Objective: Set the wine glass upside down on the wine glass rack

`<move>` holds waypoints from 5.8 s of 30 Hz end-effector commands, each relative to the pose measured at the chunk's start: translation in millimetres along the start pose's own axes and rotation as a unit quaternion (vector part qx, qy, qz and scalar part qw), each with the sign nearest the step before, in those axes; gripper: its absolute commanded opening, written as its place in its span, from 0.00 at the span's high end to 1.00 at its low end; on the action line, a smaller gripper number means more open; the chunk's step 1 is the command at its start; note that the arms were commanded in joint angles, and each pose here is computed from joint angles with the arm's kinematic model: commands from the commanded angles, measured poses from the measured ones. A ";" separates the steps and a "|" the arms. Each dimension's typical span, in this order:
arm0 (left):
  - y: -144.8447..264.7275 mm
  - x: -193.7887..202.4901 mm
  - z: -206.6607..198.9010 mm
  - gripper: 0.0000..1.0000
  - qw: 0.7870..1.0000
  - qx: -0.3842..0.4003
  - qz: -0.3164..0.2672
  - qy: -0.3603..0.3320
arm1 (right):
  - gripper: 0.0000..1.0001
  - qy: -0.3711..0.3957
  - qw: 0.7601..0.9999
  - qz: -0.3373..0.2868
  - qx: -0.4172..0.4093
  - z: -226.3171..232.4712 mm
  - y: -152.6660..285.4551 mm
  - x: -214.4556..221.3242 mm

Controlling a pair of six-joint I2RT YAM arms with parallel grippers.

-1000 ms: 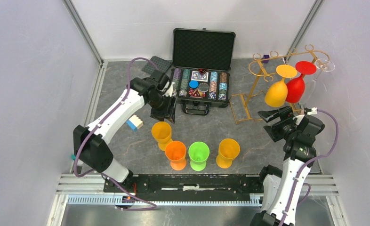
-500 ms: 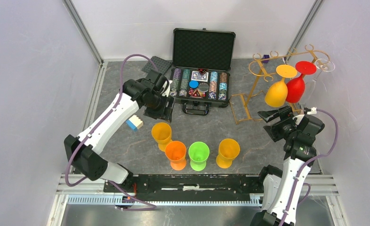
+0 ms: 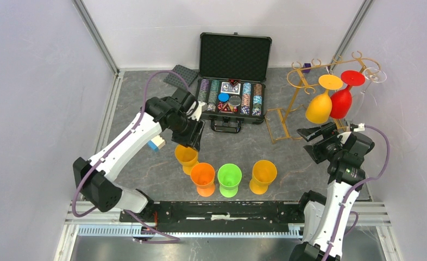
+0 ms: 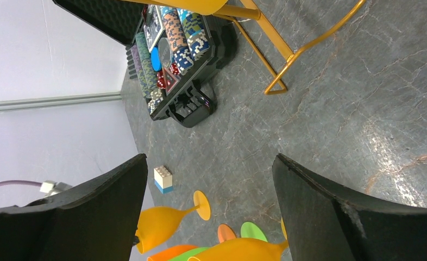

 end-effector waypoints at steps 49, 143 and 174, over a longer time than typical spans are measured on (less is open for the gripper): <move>13.2 -131.4 -59.6 0.98 0.974 0.163 -0.141 -0.073 | 0.17 0.077 0.990 0.114 -0.038 26.6 -13.0 30.7; 51.8 -144.0 21.0 0.00 0.917 0.226 -0.316 0.086 | 1.00 0.614 0.726 0.056 -0.305 168.9 7.7 44.8; 68.6 -132.5 37.8 0.00 0.931 0.148 -0.313 0.117 | 1.00 0.914 0.350 -0.149 -0.142 218.1 -27.0 141.0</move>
Point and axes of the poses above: each gripper's point midway between its finger pads, its own y axis back along the fingers, its own z axis along the line the jaws close on, x = y × z, the point moved 9 cm from there along y, back along the fingers, and after that the axes turned 12 degrees about -y, right-handed, at the moved point
